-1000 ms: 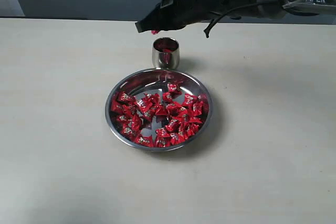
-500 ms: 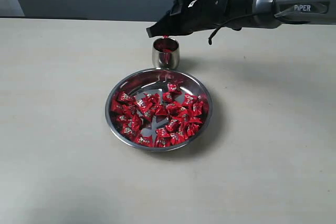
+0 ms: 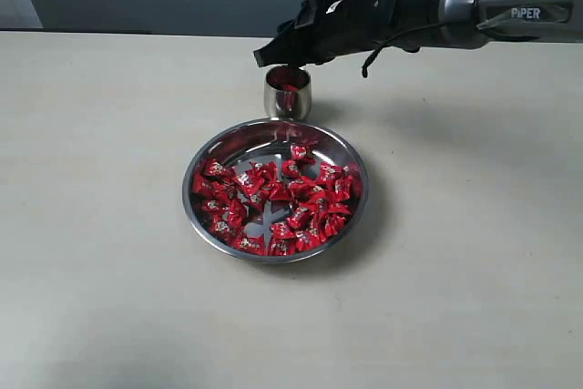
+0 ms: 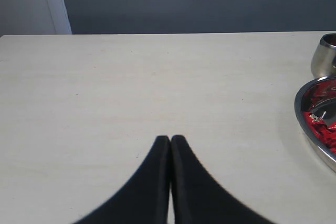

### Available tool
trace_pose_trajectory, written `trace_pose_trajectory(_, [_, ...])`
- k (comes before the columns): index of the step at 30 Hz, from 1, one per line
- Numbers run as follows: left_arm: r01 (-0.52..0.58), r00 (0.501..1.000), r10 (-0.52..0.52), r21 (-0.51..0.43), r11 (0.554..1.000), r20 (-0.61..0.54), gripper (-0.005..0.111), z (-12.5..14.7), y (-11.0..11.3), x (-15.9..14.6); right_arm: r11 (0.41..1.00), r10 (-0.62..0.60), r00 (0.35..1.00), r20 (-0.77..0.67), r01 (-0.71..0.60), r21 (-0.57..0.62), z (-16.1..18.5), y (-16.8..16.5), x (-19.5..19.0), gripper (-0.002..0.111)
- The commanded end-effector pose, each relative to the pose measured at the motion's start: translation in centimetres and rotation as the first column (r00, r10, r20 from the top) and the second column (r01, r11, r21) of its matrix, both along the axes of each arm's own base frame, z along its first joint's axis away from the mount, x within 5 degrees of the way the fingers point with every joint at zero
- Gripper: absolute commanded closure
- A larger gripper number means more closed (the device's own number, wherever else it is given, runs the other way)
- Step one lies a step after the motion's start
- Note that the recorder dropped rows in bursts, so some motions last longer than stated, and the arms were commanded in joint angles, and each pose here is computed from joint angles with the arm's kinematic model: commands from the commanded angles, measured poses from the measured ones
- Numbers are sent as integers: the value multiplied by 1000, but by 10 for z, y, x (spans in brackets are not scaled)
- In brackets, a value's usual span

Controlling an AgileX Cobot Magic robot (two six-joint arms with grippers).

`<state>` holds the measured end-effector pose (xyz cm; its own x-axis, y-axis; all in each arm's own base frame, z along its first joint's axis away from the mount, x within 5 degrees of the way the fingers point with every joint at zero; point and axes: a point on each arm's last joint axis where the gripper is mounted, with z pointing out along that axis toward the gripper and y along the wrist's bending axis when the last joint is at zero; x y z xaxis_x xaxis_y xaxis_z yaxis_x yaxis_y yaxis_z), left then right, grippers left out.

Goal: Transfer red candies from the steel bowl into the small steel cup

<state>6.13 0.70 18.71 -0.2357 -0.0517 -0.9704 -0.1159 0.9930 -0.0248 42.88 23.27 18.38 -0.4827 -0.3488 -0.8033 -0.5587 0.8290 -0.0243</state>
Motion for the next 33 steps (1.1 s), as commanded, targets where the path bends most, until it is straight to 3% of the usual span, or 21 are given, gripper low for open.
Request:
trace_pose_trajectory(1, [5,1000,-5,-1,1000,8,106,0,0,0,999,42,996,-75,-42,-1,10,-2,-8,67])
trace_pose_trajectory(9, [5,1000,-5,-1,1000,8,106,0,0,0,983,179,913,-367,-182,27,13,2,-40,67])
trace_pose_trajectory(15, [5,1000,-5,-1,1000,8,106,0,0,0,972,188,906,-378,-227,-61,2,-2,-39,67])
trace_pose_trajectory(21, [5,1000,-5,-1,1000,8,106,0,0,0,980,94,894,-438,-160,-117,-26,-6,-34,67])
trace_pose_trajectory(33, [5,1000,-5,-1,1000,8,106,0,0,0,975,64,884,-463,-154,-160,-50,-7,-31,67])
